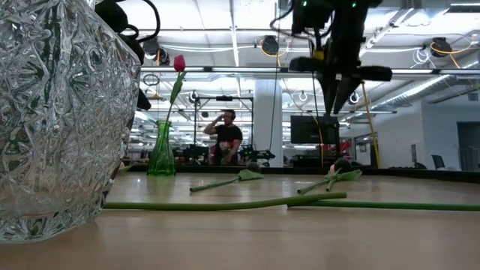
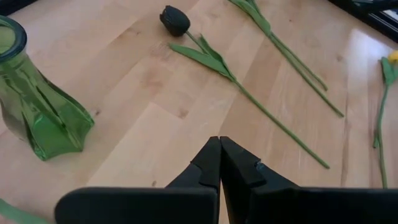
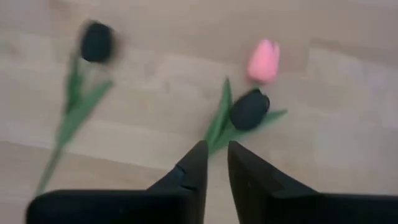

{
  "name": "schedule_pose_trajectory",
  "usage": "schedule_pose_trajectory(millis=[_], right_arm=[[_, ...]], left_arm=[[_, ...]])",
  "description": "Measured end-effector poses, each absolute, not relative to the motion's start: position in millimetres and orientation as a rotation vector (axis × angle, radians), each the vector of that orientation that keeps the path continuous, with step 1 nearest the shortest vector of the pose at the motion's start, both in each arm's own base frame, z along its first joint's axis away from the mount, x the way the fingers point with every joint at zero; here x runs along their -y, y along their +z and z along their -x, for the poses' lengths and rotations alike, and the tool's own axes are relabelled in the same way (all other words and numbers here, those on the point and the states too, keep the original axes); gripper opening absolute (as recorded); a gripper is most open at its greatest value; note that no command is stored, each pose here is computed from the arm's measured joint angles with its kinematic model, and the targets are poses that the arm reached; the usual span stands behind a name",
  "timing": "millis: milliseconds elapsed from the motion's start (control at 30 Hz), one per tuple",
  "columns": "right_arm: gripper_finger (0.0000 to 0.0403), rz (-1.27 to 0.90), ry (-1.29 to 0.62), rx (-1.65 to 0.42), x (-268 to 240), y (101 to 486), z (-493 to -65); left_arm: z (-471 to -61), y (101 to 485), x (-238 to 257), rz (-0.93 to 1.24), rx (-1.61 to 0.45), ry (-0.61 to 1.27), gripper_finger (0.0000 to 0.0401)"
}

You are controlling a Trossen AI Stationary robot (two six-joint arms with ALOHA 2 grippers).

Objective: Sort flowers into vase by color
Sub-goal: Put the right black flower into the green vase

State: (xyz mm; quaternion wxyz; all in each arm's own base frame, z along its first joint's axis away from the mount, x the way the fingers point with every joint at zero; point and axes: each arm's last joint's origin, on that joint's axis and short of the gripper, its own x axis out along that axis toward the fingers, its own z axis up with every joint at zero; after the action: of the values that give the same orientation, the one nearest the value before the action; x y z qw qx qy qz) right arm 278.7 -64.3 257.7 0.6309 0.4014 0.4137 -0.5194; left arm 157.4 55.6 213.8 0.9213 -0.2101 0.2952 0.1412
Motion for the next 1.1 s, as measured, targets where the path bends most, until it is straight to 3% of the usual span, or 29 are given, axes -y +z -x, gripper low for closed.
schedule_pose_trajectory(millis=[300, 567, 833, 1100], right_arm=[[0.0133, -1.032, -1.275, -1.06, 66, 203, -292], [0.0161, -1.282, -1.223, -0.919, 60, 150, -289], [0.0148, -1.269, -1.251, -0.888, 60, 144, -286], [0.0089, -1.217, -1.238, -0.853, 62, 145, -288]], left_arm=[[-157, 214, -56, 0.366, -0.615, 0.269, 0.0008], [-157, 213, -55, 0.358, -0.628, 0.266, 0.0008], [-156, 212, -55, 0.32, -0.647, 0.253, 0.0008], [-156, 212, -55, 0.32, -0.646, 0.255, 0.0008]])
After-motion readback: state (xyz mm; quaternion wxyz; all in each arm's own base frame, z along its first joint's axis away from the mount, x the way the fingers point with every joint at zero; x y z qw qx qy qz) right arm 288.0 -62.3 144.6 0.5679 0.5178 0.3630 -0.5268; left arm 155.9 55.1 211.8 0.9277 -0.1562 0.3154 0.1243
